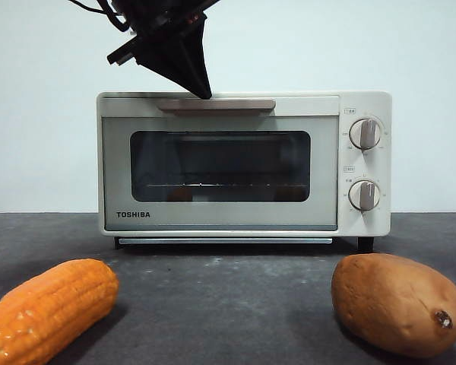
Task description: Take the eggplant from the table,put the eggplant in the oven
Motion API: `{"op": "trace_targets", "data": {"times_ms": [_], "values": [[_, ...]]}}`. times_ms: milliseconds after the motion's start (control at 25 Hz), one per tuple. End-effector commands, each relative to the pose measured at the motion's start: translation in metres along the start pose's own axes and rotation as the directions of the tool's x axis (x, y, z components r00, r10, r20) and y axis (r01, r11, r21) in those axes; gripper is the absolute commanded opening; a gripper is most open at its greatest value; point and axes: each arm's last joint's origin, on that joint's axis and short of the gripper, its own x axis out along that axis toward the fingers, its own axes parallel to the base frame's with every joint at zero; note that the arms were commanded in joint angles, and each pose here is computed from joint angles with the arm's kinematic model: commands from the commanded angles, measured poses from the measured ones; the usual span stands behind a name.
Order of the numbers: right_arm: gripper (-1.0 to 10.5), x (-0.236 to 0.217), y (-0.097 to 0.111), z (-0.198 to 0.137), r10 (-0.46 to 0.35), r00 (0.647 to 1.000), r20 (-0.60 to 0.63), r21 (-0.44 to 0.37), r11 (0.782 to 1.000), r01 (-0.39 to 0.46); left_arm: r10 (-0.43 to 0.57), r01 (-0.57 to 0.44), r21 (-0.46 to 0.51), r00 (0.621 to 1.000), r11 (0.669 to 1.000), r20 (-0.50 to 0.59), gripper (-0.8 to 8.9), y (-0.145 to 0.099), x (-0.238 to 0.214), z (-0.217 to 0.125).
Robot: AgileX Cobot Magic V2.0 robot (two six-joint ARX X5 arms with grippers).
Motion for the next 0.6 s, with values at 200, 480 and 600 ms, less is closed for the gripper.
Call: {"op": "trace_targets", "data": {"times_ms": [200, 480, 600], "values": [[1.8, 0.005, 0.001, 0.002, -0.002, 0.998, -0.069, -0.005, 1.000, 0.002, -0.033, 0.045, 0.053, 0.978, 0.998, -0.205, 0.04, -0.027, -0.009, -0.022], [1.8, 0.015, 0.003, 0.008, -0.005, 0.995, -0.098, -0.014, 1.000, 0.004, 0.024, -0.013, 0.091, 0.993, 0.996, -0.119, 0.04, -0.038, -0.052, -0.023], [1.8, 0.021, 0.004, 0.012, -0.007, 0.993, -0.117, -0.028, 1.000, 0.004, 0.075, -0.069, 0.095, 0.995, 0.993, -0.065, 0.04, -0.038, -0.070, -0.027]]}}
